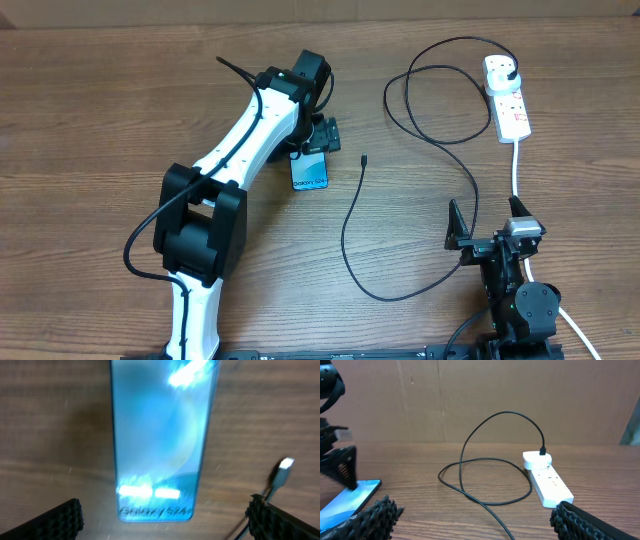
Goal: Plug charger to phone and switch on socket
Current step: 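Lower the left gripper and close it on the phone's sides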
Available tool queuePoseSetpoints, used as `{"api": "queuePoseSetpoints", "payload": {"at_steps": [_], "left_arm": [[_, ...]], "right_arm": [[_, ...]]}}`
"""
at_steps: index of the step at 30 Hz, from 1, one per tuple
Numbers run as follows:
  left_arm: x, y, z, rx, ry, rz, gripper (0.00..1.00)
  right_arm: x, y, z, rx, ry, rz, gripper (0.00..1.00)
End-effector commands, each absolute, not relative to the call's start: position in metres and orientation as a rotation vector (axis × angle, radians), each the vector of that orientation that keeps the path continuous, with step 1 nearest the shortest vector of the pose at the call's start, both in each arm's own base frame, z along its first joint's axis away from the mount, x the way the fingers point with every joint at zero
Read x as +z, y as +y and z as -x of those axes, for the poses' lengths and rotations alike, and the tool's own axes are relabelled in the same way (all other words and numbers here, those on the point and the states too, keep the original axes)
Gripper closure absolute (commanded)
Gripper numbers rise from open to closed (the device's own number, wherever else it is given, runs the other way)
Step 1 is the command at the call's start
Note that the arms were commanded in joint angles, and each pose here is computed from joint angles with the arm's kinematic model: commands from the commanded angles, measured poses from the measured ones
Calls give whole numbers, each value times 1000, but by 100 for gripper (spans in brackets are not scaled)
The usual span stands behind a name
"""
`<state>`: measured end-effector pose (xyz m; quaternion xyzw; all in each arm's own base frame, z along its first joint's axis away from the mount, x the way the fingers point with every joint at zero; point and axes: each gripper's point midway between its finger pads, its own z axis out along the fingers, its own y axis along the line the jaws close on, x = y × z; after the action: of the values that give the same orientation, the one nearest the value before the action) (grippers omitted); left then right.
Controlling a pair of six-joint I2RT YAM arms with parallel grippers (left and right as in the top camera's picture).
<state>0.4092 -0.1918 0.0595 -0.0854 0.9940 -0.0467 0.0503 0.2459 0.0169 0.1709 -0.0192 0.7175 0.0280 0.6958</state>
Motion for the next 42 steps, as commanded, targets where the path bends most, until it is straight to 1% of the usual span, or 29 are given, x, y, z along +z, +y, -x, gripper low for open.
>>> {"api": "queuePoseSetpoints", "payload": {"at_steps": [1, 8, 13, 20, 24, 34, 38, 42], "left_arm": [[62, -196, -424, -147, 2969, 229, 0], [58, -183, -433, -32, 2923, 243, 0], [59, -188, -436, -54, 2909, 234, 0], [56, -199, -429, -42, 2918, 181, 0], [53, -196, -427, 4, 2913, 172, 0], [50, -191, -428, 13, 2916, 186, 0], [43, -192, -426, -86, 2968, 220, 0], [42, -190, -426, -76, 2966, 222, 0]], "right_arm": [[170, 18, -246, 70, 1594, 45, 0], [170, 18, -246, 70, 1594, 44, 0], [170, 18, -246, 70, 1594, 44, 0], [170, 18, -246, 70, 1594, 45, 0], [170, 18, -246, 70, 1594, 44, 0], [170, 18, -246, 70, 1594, 45, 0], [170, 18, -246, 70, 1594, 45, 0], [170, 18, -246, 70, 1594, 45, 0]]}}
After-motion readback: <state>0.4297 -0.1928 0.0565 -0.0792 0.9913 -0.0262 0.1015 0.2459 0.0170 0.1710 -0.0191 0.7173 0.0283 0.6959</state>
